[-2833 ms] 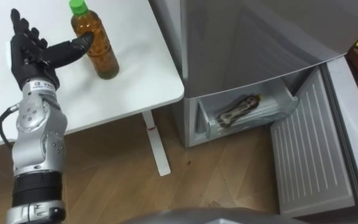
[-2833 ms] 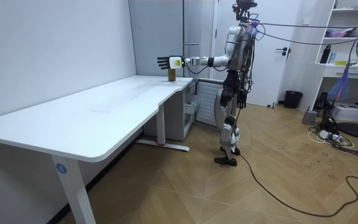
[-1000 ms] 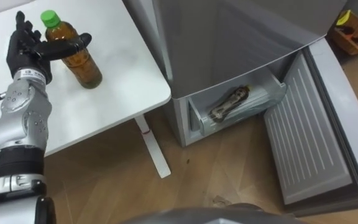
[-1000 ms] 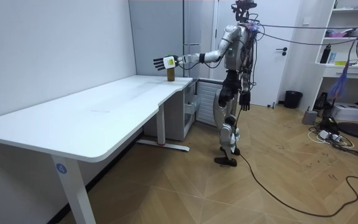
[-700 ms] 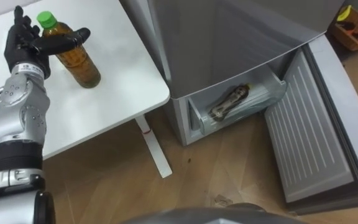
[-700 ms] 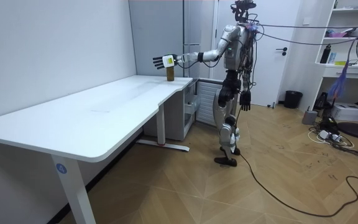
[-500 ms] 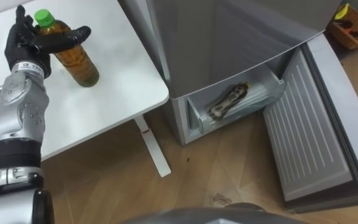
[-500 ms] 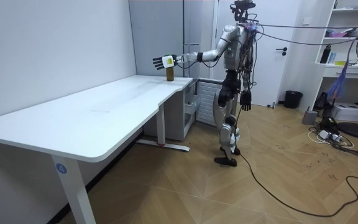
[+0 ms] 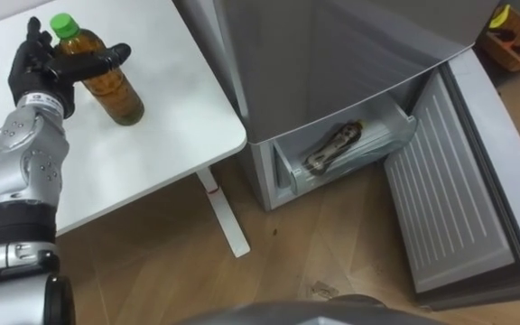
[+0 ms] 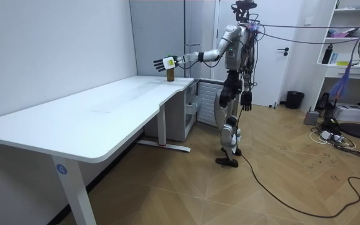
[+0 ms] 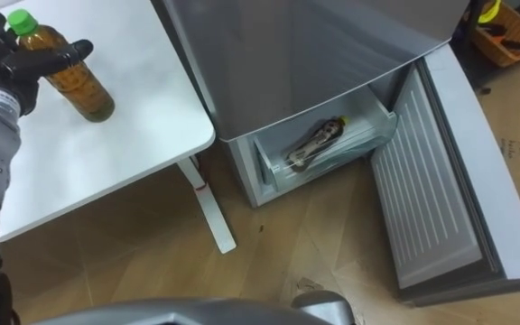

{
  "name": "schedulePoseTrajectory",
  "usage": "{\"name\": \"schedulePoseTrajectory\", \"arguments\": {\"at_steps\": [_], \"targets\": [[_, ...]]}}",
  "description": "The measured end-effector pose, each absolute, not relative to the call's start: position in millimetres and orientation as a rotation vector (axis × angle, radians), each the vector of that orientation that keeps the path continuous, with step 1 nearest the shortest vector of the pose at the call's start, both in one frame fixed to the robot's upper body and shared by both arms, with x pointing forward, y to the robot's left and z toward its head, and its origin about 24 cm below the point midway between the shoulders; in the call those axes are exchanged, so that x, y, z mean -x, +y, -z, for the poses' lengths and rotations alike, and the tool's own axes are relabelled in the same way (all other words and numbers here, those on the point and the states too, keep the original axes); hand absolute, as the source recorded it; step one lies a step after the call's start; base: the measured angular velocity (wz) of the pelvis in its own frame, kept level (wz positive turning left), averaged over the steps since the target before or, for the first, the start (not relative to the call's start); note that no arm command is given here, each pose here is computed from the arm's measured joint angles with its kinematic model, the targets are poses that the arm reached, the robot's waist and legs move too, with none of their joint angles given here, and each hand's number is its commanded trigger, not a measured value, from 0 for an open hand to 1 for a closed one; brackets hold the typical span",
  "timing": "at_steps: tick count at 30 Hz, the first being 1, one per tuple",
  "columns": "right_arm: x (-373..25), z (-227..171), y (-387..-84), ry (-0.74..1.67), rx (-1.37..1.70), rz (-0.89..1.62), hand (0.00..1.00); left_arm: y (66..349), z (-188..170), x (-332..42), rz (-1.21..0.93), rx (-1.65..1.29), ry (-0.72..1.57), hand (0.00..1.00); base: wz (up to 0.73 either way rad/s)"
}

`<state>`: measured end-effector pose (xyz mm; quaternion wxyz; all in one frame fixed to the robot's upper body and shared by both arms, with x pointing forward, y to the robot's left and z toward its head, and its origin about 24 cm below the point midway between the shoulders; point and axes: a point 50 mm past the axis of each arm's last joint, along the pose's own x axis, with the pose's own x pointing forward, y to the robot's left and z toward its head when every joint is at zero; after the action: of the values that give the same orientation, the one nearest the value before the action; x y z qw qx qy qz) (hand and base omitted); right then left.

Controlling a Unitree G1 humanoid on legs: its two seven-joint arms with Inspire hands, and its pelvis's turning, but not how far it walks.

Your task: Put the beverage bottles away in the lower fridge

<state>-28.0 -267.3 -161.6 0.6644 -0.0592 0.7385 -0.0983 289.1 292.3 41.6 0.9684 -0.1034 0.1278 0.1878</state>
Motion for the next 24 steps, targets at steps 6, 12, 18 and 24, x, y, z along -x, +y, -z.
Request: {"name": "schedulePoseTrajectory", "arguments": {"at_steps": [6,12,18,24], "targets": [[30.3,161.3,-267.5,1.672,0.135,0.224,0.00,292.9,-38.0,-288.3,-0.376,0.213,0.273,1.00,0.00],[31.3,161.2,-267.3,1.682,0.131,0.225,0.00,292.5,-37.1,-288.3,-0.367,0.214,0.276,1.00,0.00],[31.5,161.3,-266.7,1.685,0.120,0.217,0.00,293.1,-37.2,-288.3,-0.353,0.212,0.276,1.00,0.00],[32.0,161.3,-266.4,1.691,0.115,0.215,0.00,292.2,-35.1,-288.1,-0.339,0.216,0.294,1.00,0.00]]}}
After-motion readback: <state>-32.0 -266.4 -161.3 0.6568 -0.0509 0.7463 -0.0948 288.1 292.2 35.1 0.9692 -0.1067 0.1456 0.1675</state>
